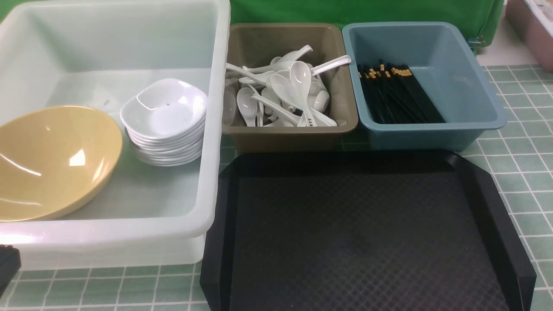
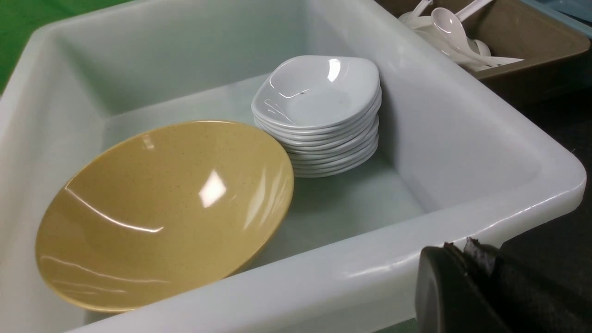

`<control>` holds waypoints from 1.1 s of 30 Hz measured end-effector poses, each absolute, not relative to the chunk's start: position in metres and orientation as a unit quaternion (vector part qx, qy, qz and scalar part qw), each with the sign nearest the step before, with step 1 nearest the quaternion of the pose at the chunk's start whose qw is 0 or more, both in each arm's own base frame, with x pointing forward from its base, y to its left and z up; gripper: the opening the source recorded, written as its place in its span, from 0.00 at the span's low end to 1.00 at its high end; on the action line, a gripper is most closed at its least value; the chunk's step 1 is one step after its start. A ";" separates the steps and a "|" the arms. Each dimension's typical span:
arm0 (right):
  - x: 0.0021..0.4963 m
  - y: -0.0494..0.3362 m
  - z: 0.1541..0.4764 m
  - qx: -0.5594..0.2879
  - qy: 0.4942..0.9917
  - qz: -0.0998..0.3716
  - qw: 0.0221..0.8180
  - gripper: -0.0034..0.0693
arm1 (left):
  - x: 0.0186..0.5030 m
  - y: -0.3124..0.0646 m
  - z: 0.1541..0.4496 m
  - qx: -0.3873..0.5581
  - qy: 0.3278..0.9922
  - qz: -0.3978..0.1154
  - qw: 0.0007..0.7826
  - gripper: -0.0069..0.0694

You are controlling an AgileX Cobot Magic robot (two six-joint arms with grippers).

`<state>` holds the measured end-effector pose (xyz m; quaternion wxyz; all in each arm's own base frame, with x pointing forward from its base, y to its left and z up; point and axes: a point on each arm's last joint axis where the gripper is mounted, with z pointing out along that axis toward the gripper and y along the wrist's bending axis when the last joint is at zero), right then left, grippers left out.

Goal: On blue table put chopsticks spoon bowls plates into blue grey white boxes.

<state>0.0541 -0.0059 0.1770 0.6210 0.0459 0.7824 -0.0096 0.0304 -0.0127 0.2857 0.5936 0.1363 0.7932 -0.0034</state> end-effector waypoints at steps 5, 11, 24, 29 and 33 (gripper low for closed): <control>0.054 -0.006 0.177 0.046 0.782 -0.010 0.621 0.11 | 0.030 -0.013 0.286 0.136 0.793 -0.003 0.594 0.09; 0.054 -0.006 0.177 0.046 0.782 -0.010 0.621 0.12 | 0.030 -0.013 0.286 0.136 0.793 -0.003 0.594 0.09; 0.054 -0.006 0.177 0.046 0.782 -0.010 0.621 0.13 | 0.034 -0.012 0.280 0.134 0.790 0.003 0.599 0.09; 0.054 -0.006 0.177 0.044 0.782 -0.011 0.621 0.14 | 0.048 -0.004 0.259 0.104 0.741 0.047 0.662 0.09; 0.054 -0.006 0.177 0.042 0.783 -0.012 0.621 0.14 | 0.053 -0.001 0.235 0.065 0.706 0.049 0.703 0.09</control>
